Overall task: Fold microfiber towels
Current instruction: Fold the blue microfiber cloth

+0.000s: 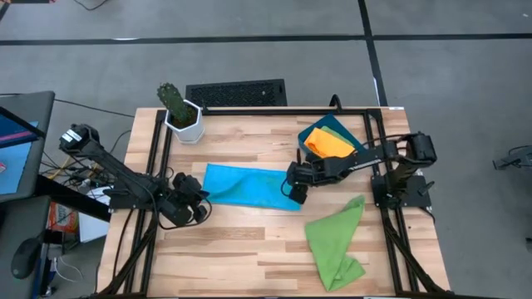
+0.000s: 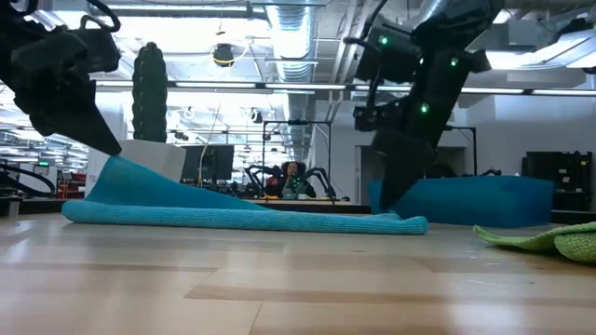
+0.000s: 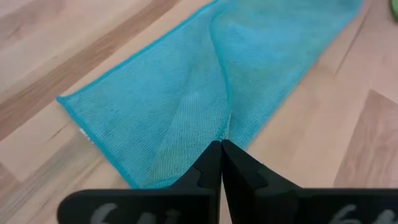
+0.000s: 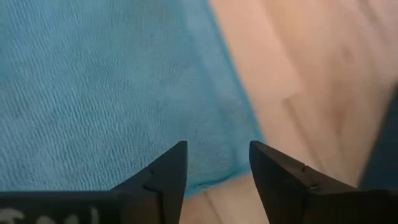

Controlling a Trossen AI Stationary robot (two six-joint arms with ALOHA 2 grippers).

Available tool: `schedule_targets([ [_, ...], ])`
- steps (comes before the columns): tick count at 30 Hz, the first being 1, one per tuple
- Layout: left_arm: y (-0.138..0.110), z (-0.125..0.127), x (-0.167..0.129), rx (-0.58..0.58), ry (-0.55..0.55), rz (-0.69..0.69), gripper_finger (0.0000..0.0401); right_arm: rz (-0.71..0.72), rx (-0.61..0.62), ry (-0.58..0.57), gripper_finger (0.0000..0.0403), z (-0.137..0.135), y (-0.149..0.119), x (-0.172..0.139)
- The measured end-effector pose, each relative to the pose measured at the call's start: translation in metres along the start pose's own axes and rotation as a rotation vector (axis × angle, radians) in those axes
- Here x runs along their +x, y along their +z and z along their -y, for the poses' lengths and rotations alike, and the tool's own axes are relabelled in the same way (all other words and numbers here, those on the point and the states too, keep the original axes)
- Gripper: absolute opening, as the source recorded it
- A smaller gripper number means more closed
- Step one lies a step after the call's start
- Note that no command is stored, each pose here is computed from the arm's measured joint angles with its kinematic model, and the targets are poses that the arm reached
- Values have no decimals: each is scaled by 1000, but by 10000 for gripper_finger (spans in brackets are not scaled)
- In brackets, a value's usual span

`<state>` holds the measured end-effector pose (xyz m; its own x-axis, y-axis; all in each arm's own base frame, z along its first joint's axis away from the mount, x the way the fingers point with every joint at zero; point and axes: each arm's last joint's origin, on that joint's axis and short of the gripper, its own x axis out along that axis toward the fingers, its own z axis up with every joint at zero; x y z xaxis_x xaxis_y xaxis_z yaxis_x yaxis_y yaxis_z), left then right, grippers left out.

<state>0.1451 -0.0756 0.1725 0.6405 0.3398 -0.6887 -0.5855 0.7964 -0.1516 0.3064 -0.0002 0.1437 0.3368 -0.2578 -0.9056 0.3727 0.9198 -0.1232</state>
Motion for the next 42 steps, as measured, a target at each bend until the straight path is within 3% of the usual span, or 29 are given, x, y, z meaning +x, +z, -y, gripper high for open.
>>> schedule_targets([
  [11, -4, 2, -3, -12, -25, -14, 0, -39, -40, 1, 169, -2, -3, 11],
  [19, -4, 2, -3, -18, -25, -13, 0, -45, -62, 6, 30, -8, -6, 8],
  [21, -4, 2, -3, -18, -25, -13, 0, -45, -70, 7, 13, -10, -7, 8],
  [26, -4, 2, -3, -20, -27, -12, 0, -66, -72, -12, 33, -11, -6, 4],
  [34, -3, 2, -3, -20, -16, 13, 0, -70, -89, -70, 17, -10, 6, -7],
  [42, 8, 3, -6, -4, 18, 36, 0, -97, -95, -136, 34, -7, 3, -8],
])
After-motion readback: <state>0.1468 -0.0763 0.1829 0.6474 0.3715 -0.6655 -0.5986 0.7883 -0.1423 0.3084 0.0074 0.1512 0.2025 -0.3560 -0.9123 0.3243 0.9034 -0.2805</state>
